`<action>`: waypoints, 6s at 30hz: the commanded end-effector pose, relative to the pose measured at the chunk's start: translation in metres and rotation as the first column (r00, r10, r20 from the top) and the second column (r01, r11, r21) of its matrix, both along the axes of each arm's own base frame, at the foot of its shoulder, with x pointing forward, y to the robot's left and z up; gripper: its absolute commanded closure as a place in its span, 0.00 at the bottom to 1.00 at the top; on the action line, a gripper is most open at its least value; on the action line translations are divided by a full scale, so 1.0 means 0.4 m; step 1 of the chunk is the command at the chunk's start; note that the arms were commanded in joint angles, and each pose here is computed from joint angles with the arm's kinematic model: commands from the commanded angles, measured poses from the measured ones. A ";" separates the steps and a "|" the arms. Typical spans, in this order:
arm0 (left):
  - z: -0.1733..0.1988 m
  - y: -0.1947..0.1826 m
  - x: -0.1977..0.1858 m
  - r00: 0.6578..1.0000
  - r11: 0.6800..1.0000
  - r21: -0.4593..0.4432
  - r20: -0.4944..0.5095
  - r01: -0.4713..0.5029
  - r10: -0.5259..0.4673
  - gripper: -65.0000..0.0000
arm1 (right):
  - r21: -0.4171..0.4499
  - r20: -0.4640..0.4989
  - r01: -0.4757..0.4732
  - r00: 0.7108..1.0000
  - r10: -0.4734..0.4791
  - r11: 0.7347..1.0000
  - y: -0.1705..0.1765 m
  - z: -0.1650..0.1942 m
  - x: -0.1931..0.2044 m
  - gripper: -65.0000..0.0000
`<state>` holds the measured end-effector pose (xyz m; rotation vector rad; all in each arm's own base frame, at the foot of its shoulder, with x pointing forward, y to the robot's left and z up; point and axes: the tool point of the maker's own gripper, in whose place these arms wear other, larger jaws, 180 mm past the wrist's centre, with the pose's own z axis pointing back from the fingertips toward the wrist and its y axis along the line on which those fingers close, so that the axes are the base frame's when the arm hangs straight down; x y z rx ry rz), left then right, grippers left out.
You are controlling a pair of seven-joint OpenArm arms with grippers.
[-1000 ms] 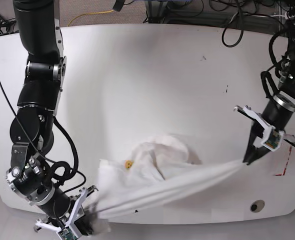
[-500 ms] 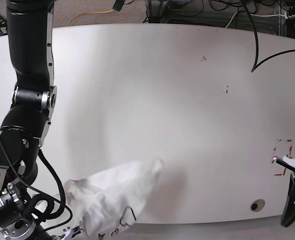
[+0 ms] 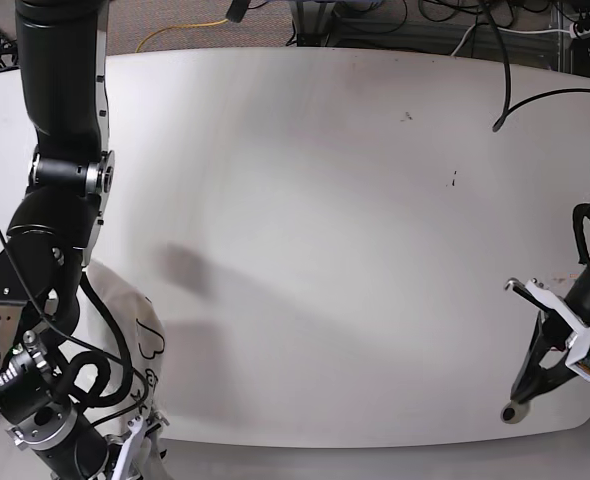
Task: Fold the T-shirt properly
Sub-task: 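Lift the shirt with both grippers and shake it out, then lay the shirt down and open both grippers, then move the right gripper to the shirt's collar edge and grasp it, then lift the shirt with the right gripper, raising it off the table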
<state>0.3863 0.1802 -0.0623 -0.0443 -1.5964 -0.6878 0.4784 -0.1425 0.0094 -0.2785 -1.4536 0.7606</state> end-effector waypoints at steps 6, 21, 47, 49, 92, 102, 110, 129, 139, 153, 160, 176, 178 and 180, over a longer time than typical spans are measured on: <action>-0.060 0.026 -0.020 0.998 0.998 -0.054 -0.044 -0.036 0.033 1.00 | -0.097 0.082 -0.111 0.989 0.119 0.989 0.116 0.072 -0.019 1.00; -0.162 0.097 -0.067 0.982 0.982 -0.124 -0.142 -0.143 0.125 1.00 | -0.182 0.186 -0.220 0.949 0.254 0.958 0.333 0.143 -0.076 1.00; -0.370 0.067 -0.141 0.935 0.970 -0.112 -0.311 -0.215 0.171 1.00 | 0.199 -0.324 -0.070 0.937 0.133 0.977 0.164 -0.540 -0.206 0.80; -0.382 0.063 -0.145 0.929 0.968 -0.120 -0.328 -0.222 0.173 1.00 | 0.230 -0.356 -0.009 0.930 0.093 0.973 0.125 -0.576 -0.216 0.76; -0.539 0.033 -0.249 0.865 0.959 -0.094 -0.463 -0.267 0.195 1.00 | 0.600 -0.712 0.567 0.700 0.054 0.565 -0.293 -0.952 -0.210 0.31; -0.542 0.033 -0.251 0.863 0.959 -0.093 -0.465 -0.268 0.196 1.00 | 0.640 -0.707 0.578 0.701 0.093 0.506 -0.273 -0.972 -0.175 0.70; -0.543 0.033 -0.252 0.863 0.959 -0.093 -0.466 -0.268 0.196 1.00 | 0.617 -0.712 0.577 0.699 0.067 0.534 -0.280 -0.965 -0.205 1.00; -0.617 -0.050 -0.297 0.828 0.974 -0.106 -0.550 -0.199 0.109 1.00 | 0.357 -0.694 0.570 0.692 -0.198 0.740 -0.296 -0.846 -0.515 1.00; -0.678 -0.158 -0.306 0.797 0.967 -0.188 -0.603 -0.172 0.025 0.60 | 0.342 -0.676 0.557 0.705 -0.214 0.757 -0.270 -0.821 -0.549 1.00; -0.757 -0.391 -0.328 0.726 0.960 -0.277 -0.655 0.025 -0.208 0.26 | 0.352 -0.651 0.543 0.728 -0.218 0.762 -0.273 -0.799 -0.524 1.00; -0.776 -0.496 -0.317 0.697 0.949 -0.281 -0.653 0.141 -0.297 0.26 | 0.366 -0.638 0.539 0.739 -0.217 0.759 -0.273 -0.785 -0.505 1.00; -0.760 -0.587 -0.223 0.713 0.936 -0.319 -0.622 0.147 -0.324 0.26 | 0.355 -0.547 0.492 0.799 -0.251 0.795 -0.318 -0.690 -0.436 1.00; -0.758 -0.566 -0.209 0.723 0.940 -0.317 -0.620 0.124 -0.304 0.27 | 0.348 -0.532 0.468 0.812 -0.240 0.812 -0.310 -0.674 -0.418 1.00; -0.773 -0.505 -0.196 0.733 0.956 -0.279 -0.630 0.094 -0.256 0.27 | 0.335 -0.505 0.427 0.834 -0.222 0.840 -0.296 -0.645 -0.390 1.00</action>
